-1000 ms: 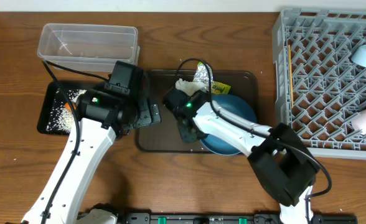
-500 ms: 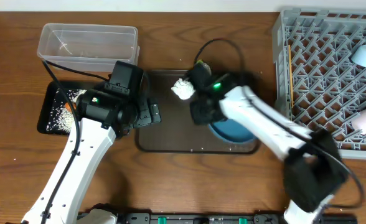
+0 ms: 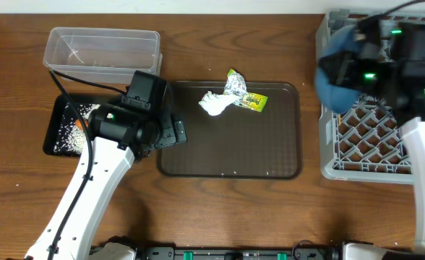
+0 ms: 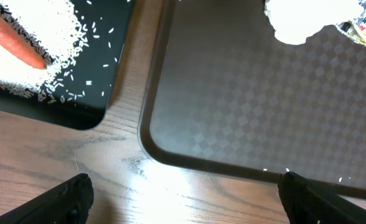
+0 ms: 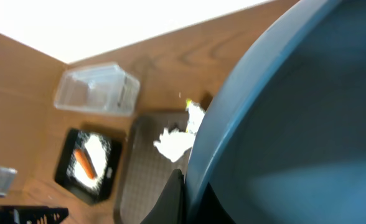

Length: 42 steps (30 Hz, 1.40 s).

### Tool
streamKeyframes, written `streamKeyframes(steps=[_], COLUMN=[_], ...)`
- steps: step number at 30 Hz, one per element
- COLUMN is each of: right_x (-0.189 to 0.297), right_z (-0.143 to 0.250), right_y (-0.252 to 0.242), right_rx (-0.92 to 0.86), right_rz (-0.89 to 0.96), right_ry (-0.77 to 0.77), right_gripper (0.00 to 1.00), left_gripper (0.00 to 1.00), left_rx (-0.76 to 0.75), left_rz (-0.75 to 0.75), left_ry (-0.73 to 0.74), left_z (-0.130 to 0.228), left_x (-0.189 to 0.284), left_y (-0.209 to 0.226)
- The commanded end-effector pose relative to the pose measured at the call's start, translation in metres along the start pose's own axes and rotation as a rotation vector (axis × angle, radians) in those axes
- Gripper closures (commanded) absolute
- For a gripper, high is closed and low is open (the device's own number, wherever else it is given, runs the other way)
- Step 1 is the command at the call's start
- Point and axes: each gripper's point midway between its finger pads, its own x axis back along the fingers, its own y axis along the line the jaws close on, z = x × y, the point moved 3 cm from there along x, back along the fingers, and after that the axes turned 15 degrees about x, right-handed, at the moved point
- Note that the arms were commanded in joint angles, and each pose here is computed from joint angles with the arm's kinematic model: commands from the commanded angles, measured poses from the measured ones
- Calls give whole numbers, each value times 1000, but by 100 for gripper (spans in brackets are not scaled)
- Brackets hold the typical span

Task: Sort waste into correct bins and load items into the dishwasher rack
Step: 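Lift the teal bowl and carry it right into the dish rack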

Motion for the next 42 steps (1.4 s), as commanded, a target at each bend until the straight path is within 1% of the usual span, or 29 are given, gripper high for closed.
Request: streamKeyframes(steps=[1, 8, 14, 18, 21, 25, 32, 40, 42], right_x=[8, -15, -54, -69, -73, -69, -41, -18, -15], right_z=[-6, -31, -40, -45, -47, -44, -38, -16, -11], right_y=[-6, -57, -112, -129, -142, -156, -175, -200, -201], right_rx=[24, 79, -18, -13, -69, -119, -249, -398, -405], right_rz=[-181, -257, -249, -317, -342, -332, -389, -387, -398], right_ry=[-48, -169, -220, -267, -287, -288, -278, -240, -232], right_gripper=[99, 99, 99, 99, 99, 99, 99, 99, 92], left_gripper=[2, 2, 2, 2, 2, 2, 2, 2, 2], left_rx=[8, 8, 8, 8, 8, 8, 8, 8, 8], left_rz=[-3, -3, -3, -4, -3, -3, -4, -3, -3], left_ry=[2, 2, 2, 2, 2, 2, 2, 2, 2], left_z=[1, 0, 1, 0, 1, 1, 0, 1, 1], left_x=[-1, -1, -1, -1, -1, -1, -1, -1, -1], left_y=[0, 0, 0, 0, 0, 0, 0, 0, 0])
